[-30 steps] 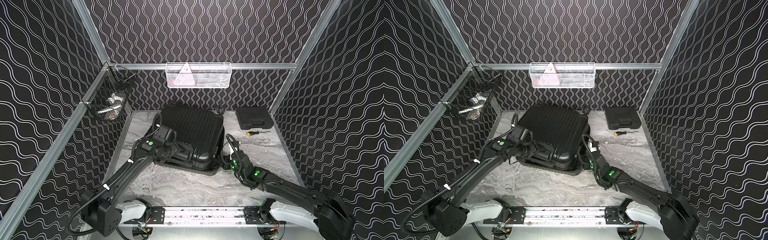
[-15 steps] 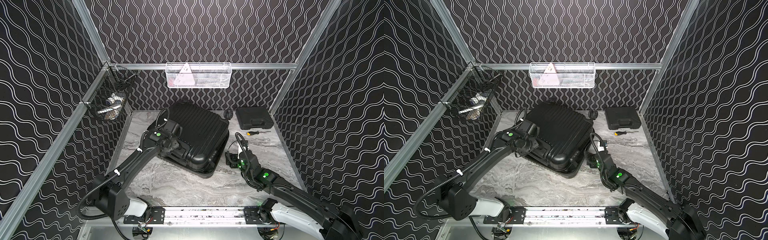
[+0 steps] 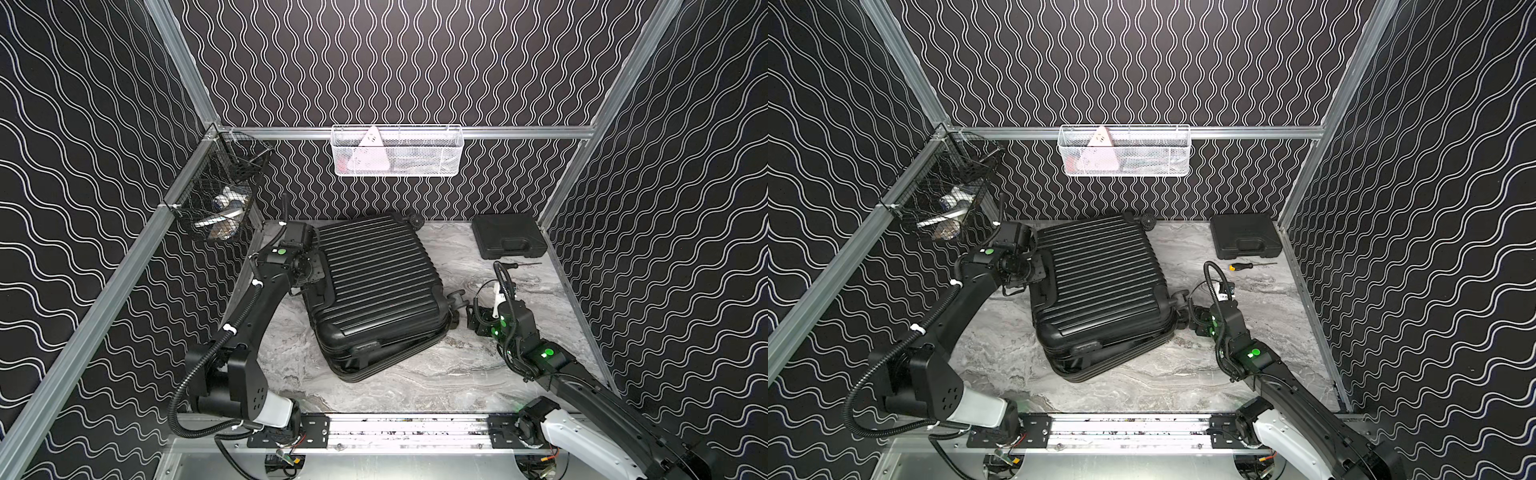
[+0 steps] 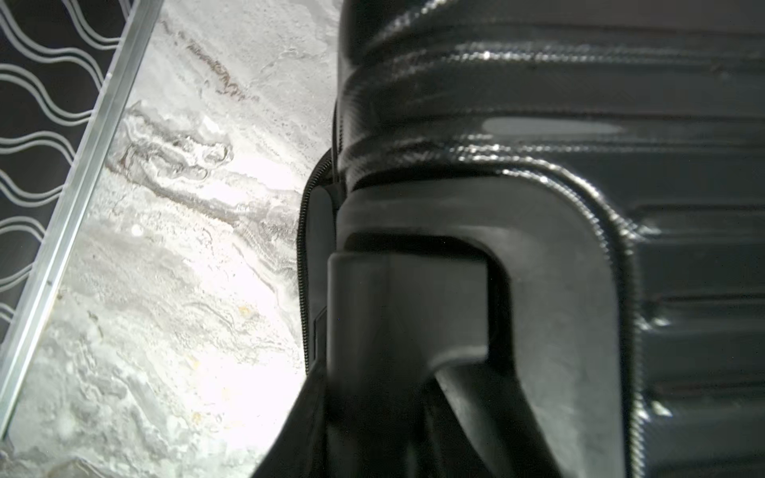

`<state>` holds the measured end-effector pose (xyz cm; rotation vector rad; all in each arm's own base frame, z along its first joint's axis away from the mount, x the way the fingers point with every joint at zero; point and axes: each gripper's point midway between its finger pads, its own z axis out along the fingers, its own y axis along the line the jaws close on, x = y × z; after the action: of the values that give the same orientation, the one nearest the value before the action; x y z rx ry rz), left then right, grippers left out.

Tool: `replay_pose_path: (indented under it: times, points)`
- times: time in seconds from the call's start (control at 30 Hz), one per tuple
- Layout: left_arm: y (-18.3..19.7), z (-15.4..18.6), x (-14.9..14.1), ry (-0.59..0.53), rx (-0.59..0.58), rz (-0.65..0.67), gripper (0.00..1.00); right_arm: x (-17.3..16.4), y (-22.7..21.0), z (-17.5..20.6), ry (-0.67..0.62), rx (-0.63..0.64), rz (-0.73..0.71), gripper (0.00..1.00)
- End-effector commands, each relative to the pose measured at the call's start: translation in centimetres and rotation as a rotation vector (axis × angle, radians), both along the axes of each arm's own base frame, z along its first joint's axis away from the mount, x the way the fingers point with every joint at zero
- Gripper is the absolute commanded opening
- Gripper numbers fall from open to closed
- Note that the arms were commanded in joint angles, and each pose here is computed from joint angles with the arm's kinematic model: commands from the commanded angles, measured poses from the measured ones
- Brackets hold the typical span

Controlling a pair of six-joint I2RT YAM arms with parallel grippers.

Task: Close the suitcase zippers
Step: Adjust the suitcase at the center of the board.

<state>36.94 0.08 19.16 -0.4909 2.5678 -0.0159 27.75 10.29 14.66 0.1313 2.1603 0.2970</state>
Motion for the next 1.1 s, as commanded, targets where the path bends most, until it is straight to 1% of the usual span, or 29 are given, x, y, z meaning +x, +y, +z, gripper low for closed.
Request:
replay_pose_path:
  times: [0.0, 0.07, 0.2, 0.3, 0.43, 0.5, 0.53, 0.6, 0.7, 0.87, 1.0, 1.07]
  points:
    - [-1.6, 0.2, 0.0, 0.028, -0.022, -0.156, 0.34, 0.0, 0.2, 0.0, 0.005, 0.003, 0.009, 0.81]
    - [-2.2, -0.1, -0.4, 0.053, -0.044, -0.199, 0.40, 0.1, 0.1, 0.0, -0.001, 0.008, 0.007, 0.82]
    - [-2.6, -0.6, -2.1, 0.094, -0.057, -0.232, 0.46, 0.0, 0.0, -0.2, 0.003, 0.009, 0.003, 0.82]
    - [-2.9, -1.0, -3.6, 0.116, -0.069, -0.257, 0.48, 0.0, 0.0, -0.2, 0.004, 0.010, 0.008, 0.82]
    - [-3.5, -1.8, -4.9, 0.152, -0.108, -0.274, 0.46, 0.0, 0.1, -0.2, 0.003, 0.010, 0.011, 0.82]
    - [-3.7, -2.0, -5.1, 0.156, -0.122, -0.279, 0.43, 0.0, 0.1, -0.1, 0.002, 0.010, 0.009, 0.82]
    - [-3.7, -2.0, -5.0, 0.153, -0.122, -0.278, 0.40, 0.0, 0.1, -0.1, 0.001, 0.011, 0.009, 0.82]
    - [-3.3, -2.0, -4.5, 0.138, -0.102, -0.261, 0.30, 0.0, 0.1, -0.3, 0.005, 0.015, 0.011, 0.82]
    - [-2.1, -1.5, -3.0, 0.105, -0.031, -0.237, 0.29, -0.1, 0.4, -0.5, 0.006, 0.031, 0.023, 0.82]
    - [0.4, 0.7, 0.2, 0.025, 0.079, -0.213, 0.30, -0.5, 1.5, -0.3, -0.006, 0.048, 0.096, 0.82]
    - [2.3, 1.5, 2.9, 0.024, 0.163, -0.219, 0.30, -0.8, 2.4, -0.2, -0.051, 0.068, 0.160, 0.82]
    - [2.1, 1.6, 4.6, 0.022, 0.171, -0.255, 0.31, -1.0, 3.2, -0.4, -0.081, 0.079, 0.221, 0.80]
